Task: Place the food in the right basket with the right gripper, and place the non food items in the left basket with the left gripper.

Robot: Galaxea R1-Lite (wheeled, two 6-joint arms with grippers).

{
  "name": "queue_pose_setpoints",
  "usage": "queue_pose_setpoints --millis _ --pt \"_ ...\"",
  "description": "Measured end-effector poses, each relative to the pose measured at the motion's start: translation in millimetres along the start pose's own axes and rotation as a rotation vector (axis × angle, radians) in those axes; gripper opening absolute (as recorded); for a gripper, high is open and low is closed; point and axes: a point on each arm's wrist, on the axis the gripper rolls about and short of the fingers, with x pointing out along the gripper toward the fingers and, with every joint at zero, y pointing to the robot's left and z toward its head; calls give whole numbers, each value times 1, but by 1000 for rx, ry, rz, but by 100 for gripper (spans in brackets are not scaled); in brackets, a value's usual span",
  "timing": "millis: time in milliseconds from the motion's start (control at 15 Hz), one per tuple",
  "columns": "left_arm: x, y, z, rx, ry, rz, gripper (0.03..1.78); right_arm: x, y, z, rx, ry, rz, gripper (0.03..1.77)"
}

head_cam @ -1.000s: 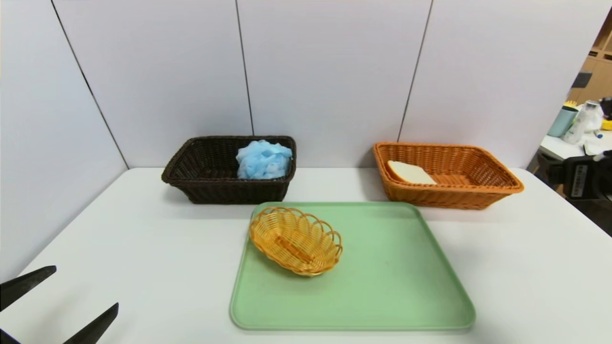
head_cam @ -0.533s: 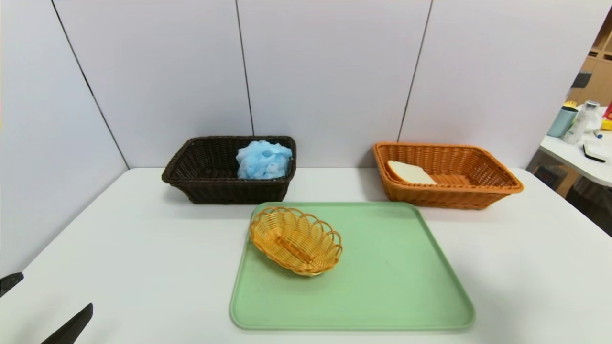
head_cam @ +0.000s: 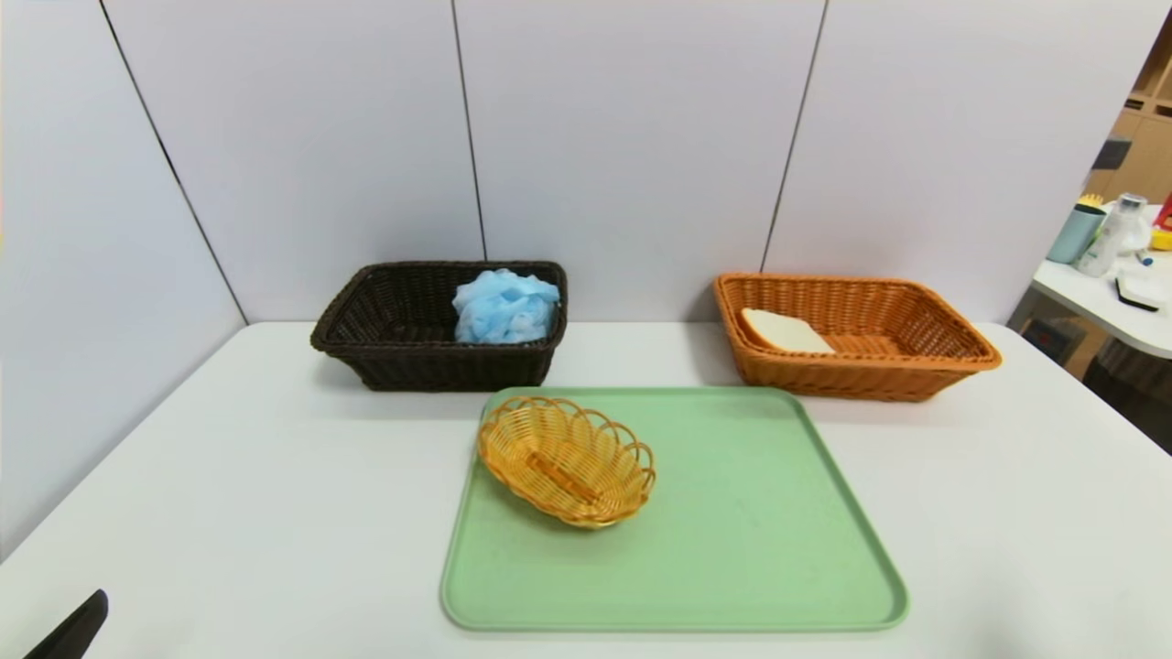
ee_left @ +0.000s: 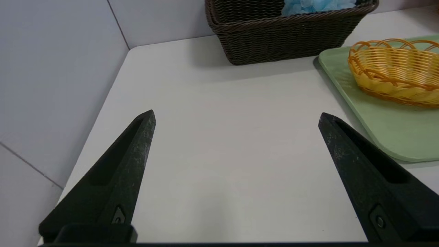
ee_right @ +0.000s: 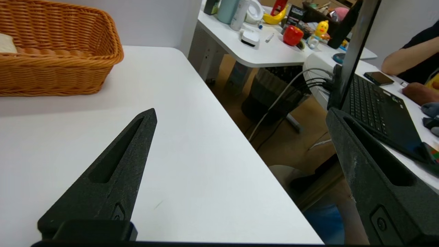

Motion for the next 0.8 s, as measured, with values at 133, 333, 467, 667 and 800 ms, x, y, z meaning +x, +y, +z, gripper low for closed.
queue_pose_setpoints --millis 133,333,467,667,800 --pt "-5 0 -1 0 -17 49 169 -6 -1 -7 12 -12 6 169" --pt "-11 -1 1 7 -51 43 169 -10 -1 -11 20 -35 61 169" --pt "-14 -3 3 9 -49 -15 169 -10 0 -13 17 -36 92 169" --pt "-18 -5 3 -14 -25 -102 169 -10 1 -14 23 -34 108 169" --pt "-17 -5 4 -28 -25 -135 169 -10 2 -15 22 -30 114 169"
